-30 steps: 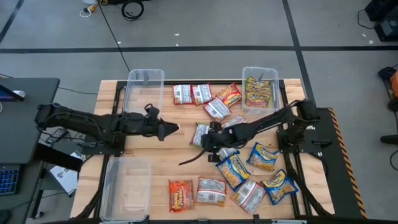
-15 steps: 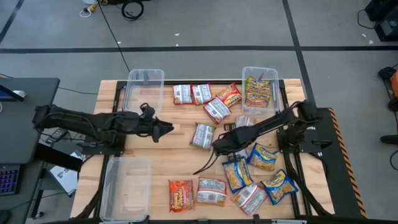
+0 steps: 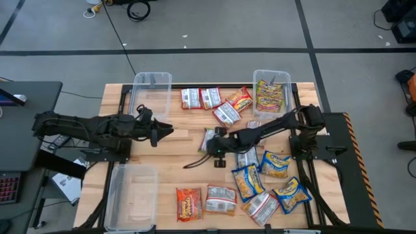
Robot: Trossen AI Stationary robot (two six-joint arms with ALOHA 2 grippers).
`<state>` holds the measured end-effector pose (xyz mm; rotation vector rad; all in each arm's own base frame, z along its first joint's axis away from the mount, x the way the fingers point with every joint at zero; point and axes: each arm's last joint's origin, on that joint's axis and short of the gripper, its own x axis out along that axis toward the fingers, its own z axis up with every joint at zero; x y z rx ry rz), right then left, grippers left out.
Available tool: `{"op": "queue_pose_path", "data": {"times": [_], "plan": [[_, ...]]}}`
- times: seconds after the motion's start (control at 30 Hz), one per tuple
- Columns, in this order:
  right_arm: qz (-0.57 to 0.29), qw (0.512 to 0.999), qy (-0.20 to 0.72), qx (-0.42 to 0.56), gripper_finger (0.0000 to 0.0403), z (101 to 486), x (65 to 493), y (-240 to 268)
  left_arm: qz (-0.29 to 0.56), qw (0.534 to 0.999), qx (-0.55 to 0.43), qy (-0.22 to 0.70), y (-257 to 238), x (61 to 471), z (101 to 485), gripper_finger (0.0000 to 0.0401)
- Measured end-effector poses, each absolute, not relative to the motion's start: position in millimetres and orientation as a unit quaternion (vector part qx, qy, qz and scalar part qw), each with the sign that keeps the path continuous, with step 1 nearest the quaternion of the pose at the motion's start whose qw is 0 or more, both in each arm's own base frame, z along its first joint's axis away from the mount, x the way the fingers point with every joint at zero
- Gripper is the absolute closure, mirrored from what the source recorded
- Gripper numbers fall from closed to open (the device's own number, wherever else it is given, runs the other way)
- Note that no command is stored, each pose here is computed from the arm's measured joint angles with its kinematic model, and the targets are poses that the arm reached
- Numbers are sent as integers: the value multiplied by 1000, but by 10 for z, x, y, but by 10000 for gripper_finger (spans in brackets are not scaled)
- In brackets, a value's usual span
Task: Sort Maruchan noodles
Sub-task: Adjust the noodle packs on the table
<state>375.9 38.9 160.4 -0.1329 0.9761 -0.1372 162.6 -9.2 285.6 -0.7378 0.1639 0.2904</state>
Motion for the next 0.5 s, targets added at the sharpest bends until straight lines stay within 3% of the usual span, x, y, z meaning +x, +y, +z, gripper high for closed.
{"op": "queue_pose_path", "data": {"times": [0.33, 0.5], "plan": [[-62, 728, 662, -168, 273, 1692, 3150, 500, 122, 921, -352, 110, -159, 1606, 2818, 221], [-135, 779, 601, -118, 273, 1860, 3175, 553, 124, 923, -346, 116, -158, 1602, 2806, 221]]}}
